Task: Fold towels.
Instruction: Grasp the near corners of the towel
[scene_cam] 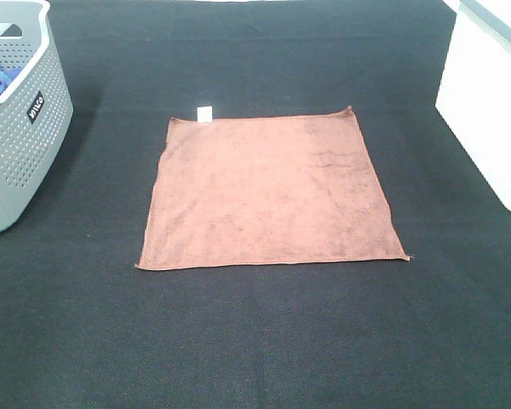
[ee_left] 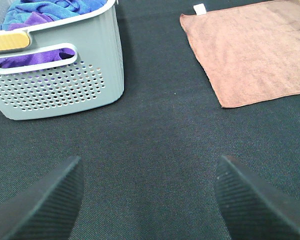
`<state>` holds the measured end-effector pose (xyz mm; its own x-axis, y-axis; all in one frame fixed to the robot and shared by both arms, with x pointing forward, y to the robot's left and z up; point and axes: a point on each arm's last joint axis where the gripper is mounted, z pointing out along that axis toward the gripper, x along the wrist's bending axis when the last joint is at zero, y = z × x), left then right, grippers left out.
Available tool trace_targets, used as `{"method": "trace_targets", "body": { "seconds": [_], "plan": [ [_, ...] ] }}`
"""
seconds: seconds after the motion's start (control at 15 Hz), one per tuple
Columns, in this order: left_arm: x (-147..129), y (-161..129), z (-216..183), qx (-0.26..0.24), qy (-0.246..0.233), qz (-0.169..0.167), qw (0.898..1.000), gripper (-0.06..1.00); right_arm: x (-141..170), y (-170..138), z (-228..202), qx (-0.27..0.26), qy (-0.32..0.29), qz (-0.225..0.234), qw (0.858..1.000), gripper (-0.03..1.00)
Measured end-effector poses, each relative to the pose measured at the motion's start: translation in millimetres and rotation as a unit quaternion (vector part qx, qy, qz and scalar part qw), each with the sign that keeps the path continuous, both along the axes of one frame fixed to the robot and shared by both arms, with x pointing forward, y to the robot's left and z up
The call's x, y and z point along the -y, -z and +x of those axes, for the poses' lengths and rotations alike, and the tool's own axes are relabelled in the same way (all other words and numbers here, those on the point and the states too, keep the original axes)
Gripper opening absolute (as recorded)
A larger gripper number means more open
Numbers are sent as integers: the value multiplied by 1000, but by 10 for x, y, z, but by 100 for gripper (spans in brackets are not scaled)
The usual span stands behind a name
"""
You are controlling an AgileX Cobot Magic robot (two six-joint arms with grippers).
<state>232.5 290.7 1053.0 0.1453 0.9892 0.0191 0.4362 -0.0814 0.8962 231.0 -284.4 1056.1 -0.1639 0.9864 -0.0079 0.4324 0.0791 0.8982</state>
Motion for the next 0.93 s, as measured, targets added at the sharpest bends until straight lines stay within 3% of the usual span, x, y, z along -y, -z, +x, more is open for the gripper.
{"method": "trace_targets", "body": {
  "seconds": [0.93],
  "plan": [
    [0,0,0,0,0,0,1000,70,0,0,0,0,0,0,1000,83]
  ]
}}
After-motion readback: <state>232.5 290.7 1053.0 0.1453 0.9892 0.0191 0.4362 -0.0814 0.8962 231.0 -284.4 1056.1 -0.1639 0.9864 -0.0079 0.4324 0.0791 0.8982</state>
